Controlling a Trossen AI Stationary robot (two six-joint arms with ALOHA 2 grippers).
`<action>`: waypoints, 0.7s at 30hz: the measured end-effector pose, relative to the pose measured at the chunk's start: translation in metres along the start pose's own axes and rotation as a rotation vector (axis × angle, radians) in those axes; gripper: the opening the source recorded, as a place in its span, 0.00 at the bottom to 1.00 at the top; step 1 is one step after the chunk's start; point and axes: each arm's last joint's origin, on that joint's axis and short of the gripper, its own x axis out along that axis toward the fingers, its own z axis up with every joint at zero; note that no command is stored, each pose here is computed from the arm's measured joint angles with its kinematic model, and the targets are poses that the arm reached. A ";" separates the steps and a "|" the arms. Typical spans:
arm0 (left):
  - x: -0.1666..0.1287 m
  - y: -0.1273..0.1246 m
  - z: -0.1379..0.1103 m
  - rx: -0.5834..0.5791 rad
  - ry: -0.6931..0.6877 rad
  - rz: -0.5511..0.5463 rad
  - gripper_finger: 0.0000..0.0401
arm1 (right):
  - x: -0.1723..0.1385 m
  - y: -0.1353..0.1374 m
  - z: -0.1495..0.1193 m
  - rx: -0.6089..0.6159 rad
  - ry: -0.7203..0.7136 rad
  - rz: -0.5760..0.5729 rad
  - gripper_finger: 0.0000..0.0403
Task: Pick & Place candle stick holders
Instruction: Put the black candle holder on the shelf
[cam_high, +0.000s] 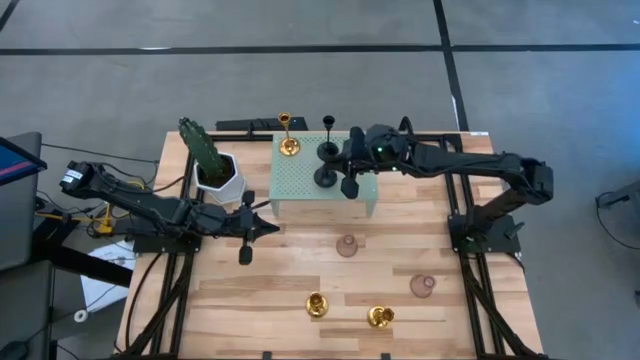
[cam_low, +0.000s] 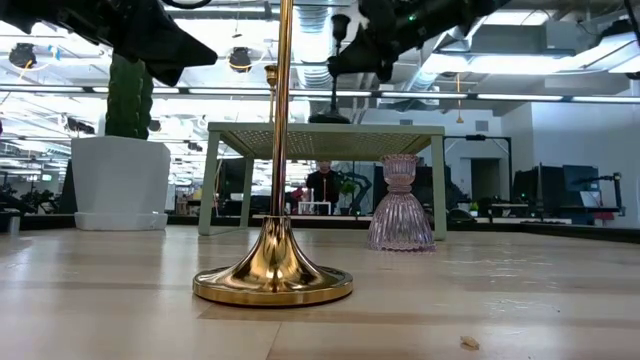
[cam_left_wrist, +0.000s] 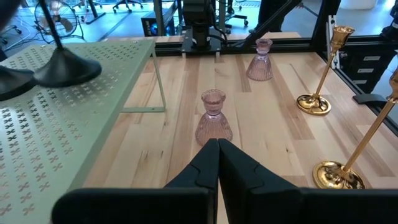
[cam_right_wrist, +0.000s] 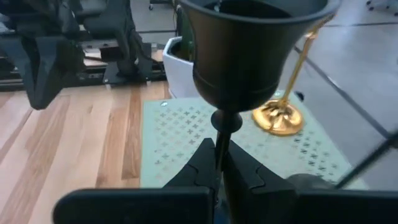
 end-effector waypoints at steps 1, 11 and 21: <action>0.000 0.000 0.000 0.000 0.000 -0.001 0.02 | 0.004 -0.001 -0.002 0.004 0.010 0.004 0.00; 0.000 0.000 0.000 0.000 0.000 0.000 0.02 | 0.010 -0.005 0.001 -0.013 0.030 0.005 0.00; 0.000 0.000 0.000 0.000 0.000 0.000 0.02 | 0.012 -0.008 -0.002 -0.003 0.084 0.001 0.01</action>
